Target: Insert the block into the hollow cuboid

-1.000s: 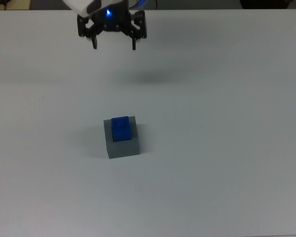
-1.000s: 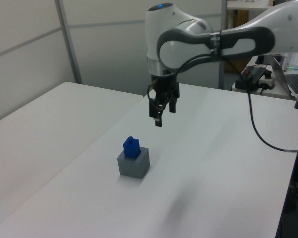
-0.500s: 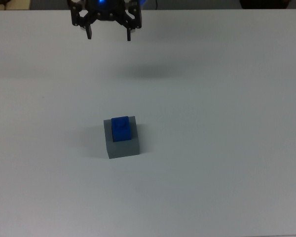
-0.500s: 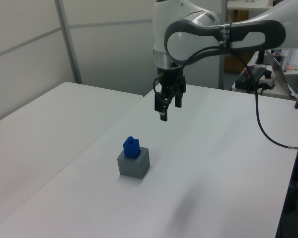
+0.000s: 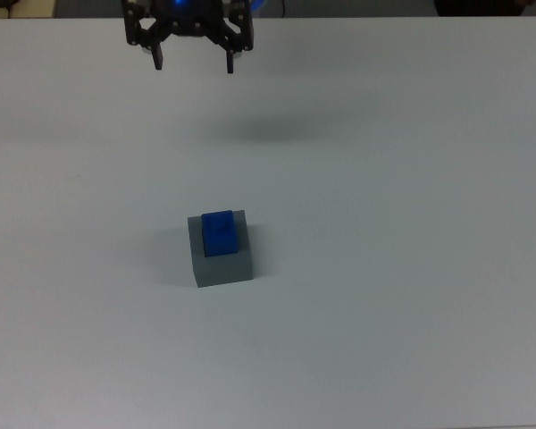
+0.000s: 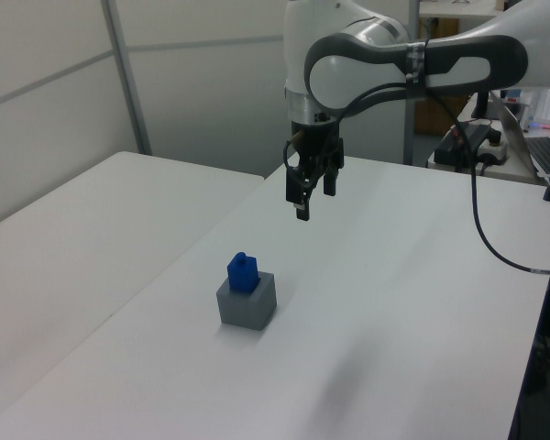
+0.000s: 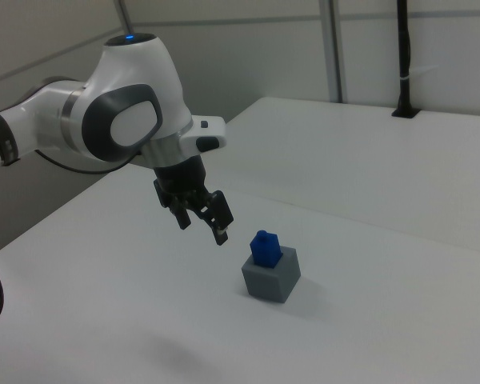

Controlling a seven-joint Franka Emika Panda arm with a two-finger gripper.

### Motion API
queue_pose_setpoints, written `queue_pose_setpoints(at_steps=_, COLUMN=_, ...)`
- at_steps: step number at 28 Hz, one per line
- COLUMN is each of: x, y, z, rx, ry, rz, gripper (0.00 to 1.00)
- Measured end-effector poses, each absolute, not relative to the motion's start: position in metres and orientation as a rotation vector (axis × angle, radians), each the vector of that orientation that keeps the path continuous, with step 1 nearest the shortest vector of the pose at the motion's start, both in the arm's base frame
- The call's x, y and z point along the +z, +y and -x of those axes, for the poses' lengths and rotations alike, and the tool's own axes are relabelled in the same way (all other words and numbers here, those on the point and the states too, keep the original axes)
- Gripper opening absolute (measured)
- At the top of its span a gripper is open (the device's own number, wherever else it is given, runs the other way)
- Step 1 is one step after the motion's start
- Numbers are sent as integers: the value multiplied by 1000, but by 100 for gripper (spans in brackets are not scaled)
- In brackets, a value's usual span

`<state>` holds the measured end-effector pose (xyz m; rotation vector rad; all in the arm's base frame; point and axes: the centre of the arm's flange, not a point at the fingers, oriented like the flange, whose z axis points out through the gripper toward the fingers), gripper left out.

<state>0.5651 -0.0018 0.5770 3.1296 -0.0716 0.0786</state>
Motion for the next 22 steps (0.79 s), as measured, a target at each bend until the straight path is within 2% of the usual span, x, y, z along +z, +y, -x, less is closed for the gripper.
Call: queue_pose_setpoints(at_steps=22, x=580, y=-8, z=-565, rx=86, ry=-85, rz=-3129, gripper=100)
